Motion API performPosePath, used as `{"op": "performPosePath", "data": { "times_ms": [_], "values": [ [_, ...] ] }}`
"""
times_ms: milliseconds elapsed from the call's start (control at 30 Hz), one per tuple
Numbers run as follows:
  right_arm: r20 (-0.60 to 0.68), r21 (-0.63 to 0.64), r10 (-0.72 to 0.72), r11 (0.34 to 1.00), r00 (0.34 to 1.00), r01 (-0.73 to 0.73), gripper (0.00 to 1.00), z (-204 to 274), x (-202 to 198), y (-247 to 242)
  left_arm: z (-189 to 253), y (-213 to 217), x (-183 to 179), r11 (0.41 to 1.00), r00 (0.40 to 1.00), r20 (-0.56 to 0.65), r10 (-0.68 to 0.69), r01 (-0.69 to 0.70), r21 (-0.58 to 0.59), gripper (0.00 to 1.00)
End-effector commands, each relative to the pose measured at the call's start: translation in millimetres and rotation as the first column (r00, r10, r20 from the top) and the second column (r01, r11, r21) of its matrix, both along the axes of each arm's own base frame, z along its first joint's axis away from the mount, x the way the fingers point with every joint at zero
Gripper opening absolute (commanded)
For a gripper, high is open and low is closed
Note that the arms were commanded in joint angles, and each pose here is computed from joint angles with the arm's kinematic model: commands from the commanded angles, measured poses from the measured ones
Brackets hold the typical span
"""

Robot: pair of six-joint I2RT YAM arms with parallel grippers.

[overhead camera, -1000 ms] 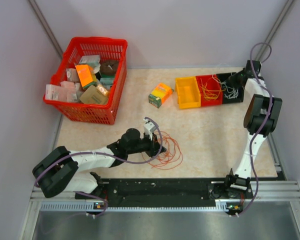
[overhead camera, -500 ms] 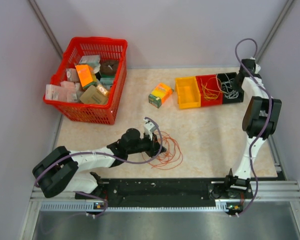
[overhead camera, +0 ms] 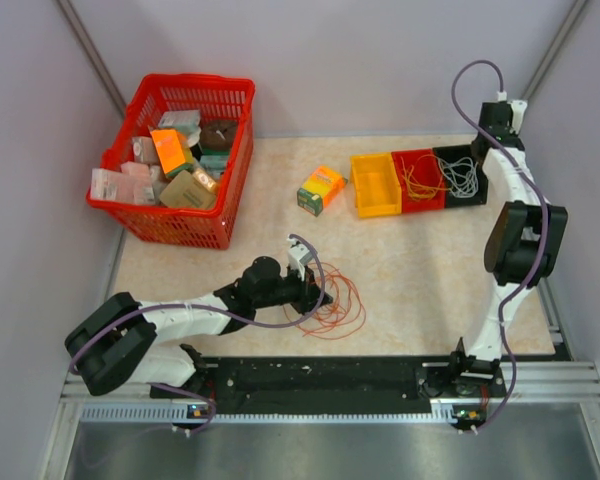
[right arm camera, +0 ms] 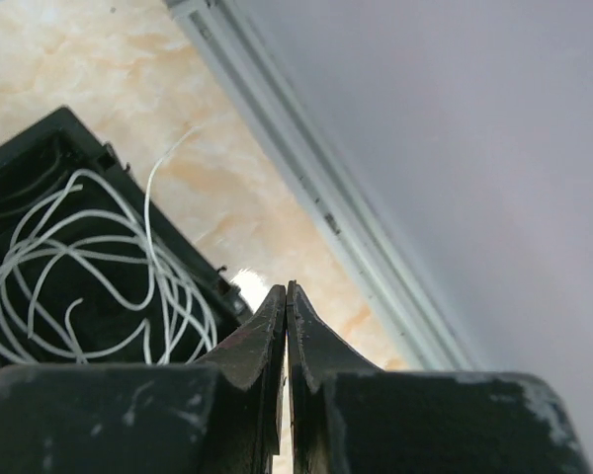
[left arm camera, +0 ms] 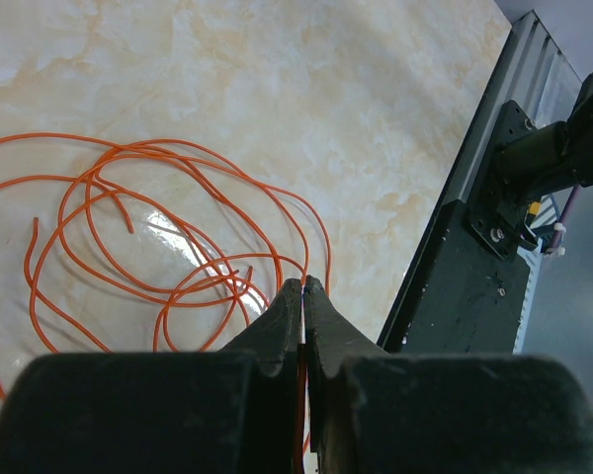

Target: Untangle the cables

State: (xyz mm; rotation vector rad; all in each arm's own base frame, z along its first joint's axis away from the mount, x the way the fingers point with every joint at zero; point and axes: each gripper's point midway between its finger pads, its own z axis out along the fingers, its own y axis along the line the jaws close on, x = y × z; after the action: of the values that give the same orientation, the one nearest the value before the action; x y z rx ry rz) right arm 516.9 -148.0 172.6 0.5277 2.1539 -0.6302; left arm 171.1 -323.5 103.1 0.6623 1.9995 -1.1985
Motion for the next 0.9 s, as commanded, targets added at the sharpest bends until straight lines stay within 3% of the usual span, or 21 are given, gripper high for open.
{"op": "performPosePath", "data": {
  "times_ms": [0, 133, 233, 267, 300, 333, 400, 467, 600, 867],
  "values": [
    [0.067, -0.132, 0.047, 0.99, 0.997, -0.038, 0.0, 45, 28, -3, 17, -8, 2, 0.998, 0.998, 0.053, -0.024, 0.027, -0.052, 0.0],
    [0.091, -0.103, 0.161, 0.983, 0.983, -0.152, 0.0, 46, 57, 26, 16, -8, 3, 0.999, 0.999, 0.048, -0.021, 0.023, -0.047, 0.0],
    [0.143, 0.092, 0.107, 0.988, 0.984, -0.12, 0.01, 45, 46, 33, 16, -7, 3, 0.999, 0.999, 0.05, -0.016, 0.018, -0.049, 0.0],
    [0.175, 0.187, 0.11, 0.972, 0.978, -0.143, 0.08, 41, 40, 37, 17, -7, 3, 0.999, 0.999, 0.051, -0.016, 0.018, -0.05, 0.0],
    [0.194, 0.278, 0.099, 0.949, 0.976, -0.152, 0.24, 34, 35, 38, 17, -7, 2, 0.999, 0.999, 0.05, -0.017, 0.02, -0.05, 0.0],
    [0.213, 0.375, 0.103, 0.91, 0.971, -0.179, 0.33, 27, 30, 40, 17, -7, 2, 0.998, 0.999, 0.051, -0.019, 0.021, -0.052, 0.0],
    [0.227, 0.545, 0.114, 0.808, 0.967, -0.223, 0.37, 6, 27, 47, 18, -7, 1, 0.998, 0.998, 0.054, -0.023, 0.026, -0.054, 0.0],
    [0.202, 0.624, 0.111, 0.751, 0.973, -0.215, 0.4, -19, 25, 42, 18, -7, 1, 0.998, 0.998, 0.055, -0.026, 0.029, -0.057, 0.0],
    [0.207, 0.635, 0.165, 0.727, 0.964, -0.261, 0.47, -28, 27, 48, 19, -6, 0, 0.998, 0.998, 0.06, -0.024, 0.028, -0.063, 0.0],
    [0.173, 0.568, 0.167, 0.788, 0.971, -0.237, 0.46, -35, 27, 36, 19, -8, -1, 0.997, 0.998, 0.054, -0.037, 0.04, -0.059, 0.0]
  ]
}}
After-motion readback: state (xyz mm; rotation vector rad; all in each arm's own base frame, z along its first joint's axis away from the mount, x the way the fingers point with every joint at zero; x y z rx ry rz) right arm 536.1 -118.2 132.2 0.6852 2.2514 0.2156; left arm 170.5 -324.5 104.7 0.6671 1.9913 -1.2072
